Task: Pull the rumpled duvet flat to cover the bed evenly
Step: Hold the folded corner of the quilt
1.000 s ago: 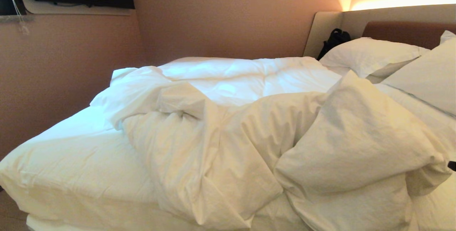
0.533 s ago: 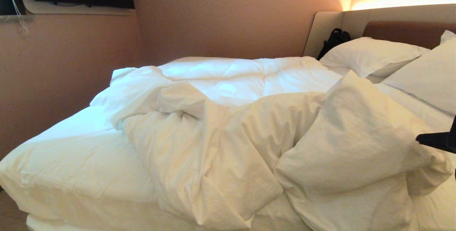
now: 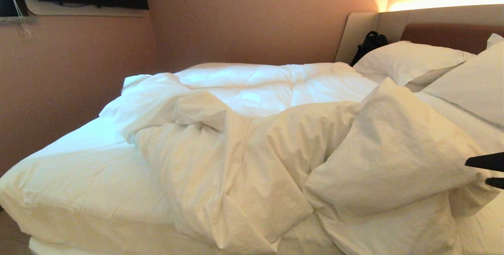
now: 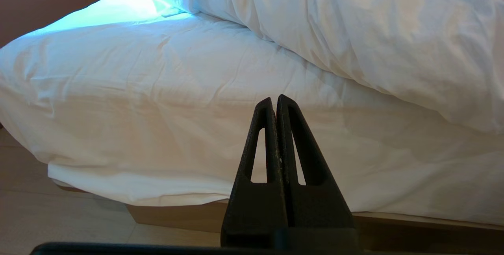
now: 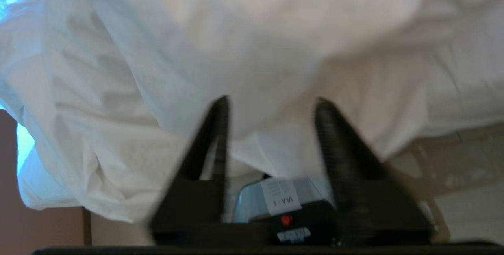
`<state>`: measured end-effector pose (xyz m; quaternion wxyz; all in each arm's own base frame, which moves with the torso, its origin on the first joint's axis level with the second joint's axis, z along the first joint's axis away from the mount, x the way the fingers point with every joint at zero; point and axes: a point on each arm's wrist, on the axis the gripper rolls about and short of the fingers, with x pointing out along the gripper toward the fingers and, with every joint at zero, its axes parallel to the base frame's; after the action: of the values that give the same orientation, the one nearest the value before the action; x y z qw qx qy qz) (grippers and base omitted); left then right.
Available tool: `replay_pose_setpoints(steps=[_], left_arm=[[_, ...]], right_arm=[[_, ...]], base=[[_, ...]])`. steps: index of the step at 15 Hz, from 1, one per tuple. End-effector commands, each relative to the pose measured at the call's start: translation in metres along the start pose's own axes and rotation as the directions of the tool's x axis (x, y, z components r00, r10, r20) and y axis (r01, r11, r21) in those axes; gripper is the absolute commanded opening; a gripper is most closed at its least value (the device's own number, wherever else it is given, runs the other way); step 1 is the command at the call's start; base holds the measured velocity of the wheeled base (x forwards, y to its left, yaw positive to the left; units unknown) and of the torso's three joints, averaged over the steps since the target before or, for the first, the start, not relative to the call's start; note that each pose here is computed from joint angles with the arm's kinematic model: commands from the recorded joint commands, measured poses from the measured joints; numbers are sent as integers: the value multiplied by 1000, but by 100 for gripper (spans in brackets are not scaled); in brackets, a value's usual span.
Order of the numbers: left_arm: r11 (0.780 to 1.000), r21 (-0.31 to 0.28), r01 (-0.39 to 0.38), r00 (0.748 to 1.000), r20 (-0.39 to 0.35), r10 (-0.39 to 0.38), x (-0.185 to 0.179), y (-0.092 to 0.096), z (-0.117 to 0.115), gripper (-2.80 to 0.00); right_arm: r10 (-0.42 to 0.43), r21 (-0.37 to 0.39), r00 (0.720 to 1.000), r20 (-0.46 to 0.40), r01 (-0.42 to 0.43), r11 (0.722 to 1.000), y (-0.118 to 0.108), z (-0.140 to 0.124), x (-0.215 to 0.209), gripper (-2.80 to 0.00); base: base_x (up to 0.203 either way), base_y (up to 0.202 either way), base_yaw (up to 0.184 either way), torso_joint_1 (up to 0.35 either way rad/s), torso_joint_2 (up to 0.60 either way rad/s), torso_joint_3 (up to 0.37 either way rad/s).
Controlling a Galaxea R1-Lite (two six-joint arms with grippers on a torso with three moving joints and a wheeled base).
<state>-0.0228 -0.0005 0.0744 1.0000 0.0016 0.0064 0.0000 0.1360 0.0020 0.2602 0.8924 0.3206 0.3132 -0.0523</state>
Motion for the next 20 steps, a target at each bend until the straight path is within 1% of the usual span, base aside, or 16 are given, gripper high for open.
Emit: replay_pose_setpoints(steps=[1, 2, 4, 7, 10, 11, 13, 15, 17, 18, 20], left_arm=[[1000, 0, 0, 1000, -1, 0, 0, 0, 0, -280], [1000, 0, 0, 1000, 0, 0, 0, 0, 0, -280], [1000, 0, 0, 1000, -1, 0, 0, 0, 0, -280], [1000, 0, 0, 1000, 1, 0, 0, 0, 0, -280], [1000, 0, 0, 1000, 0, 0, 0, 0, 0, -280], [1000, 0, 0, 1000, -1, 0, 0, 0, 0, -280], [1000, 0, 0, 1000, -1, 0, 0, 0, 0, -280], [1000, 0, 0, 1000, 0, 0, 0, 0, 0, -280], [1000, 0, 0, 1000, 0, 0, 0, 0, 0, -280], [1000, 0, 0, 1000, 0, 0, 0, 0, 0, -280], [1000, 0, 0, 1000, -1, 0, 0, 0, 0, -280]], right_arm=[[-1, -7, 1000, -8, 1, 1000, 0, -2, -5, 0], [0, -14, 1000, -11, 0, 1000, 0, -2, -4, 0], [26, -71, 999, -26, -28, 997, 9, 2, 1, 0], [42, -103, 998, -55, -48, 994, 26, 13, 14, 0], [40, -163, 993, -110, -57, 985, 42, 16, 36, 0], [30, -174, 993, -116, -50, 984, 45, 17, 41, 0], [-51, -186, 987, -154, 21, 982, 49, 18, 74, 0], [-113, -191, 976, -186, 77, 979, 49, 17, 108, 0], [-139, -177, 972, -190, 105, 979, 42, 17, 143, 0], [-144, -166, 971, -191, 112, 980, 36, 16, 160, 0], [-111, -138, 975, -193, 85, 987, 25, 16, 191, 0]], base=[[0, 0, 0, 0, 0, 0], [0, 0, 0, 0, 0, 0], [0, 0, 0, 0, 0, 0], [0, 0, 0, 0, 0, 0], [0, 0, 0, 0, 0, 0], [0, 0, 0, 0, 0, 0], [0, 0, 0, 0, 0, 0], [0, 0, 0, 0, 0, 0], [0, 0, 0, 0, 0, 0], [0, 0, 0, 0, 0, 0], [0, 0, 0, 0, 0, 0]])
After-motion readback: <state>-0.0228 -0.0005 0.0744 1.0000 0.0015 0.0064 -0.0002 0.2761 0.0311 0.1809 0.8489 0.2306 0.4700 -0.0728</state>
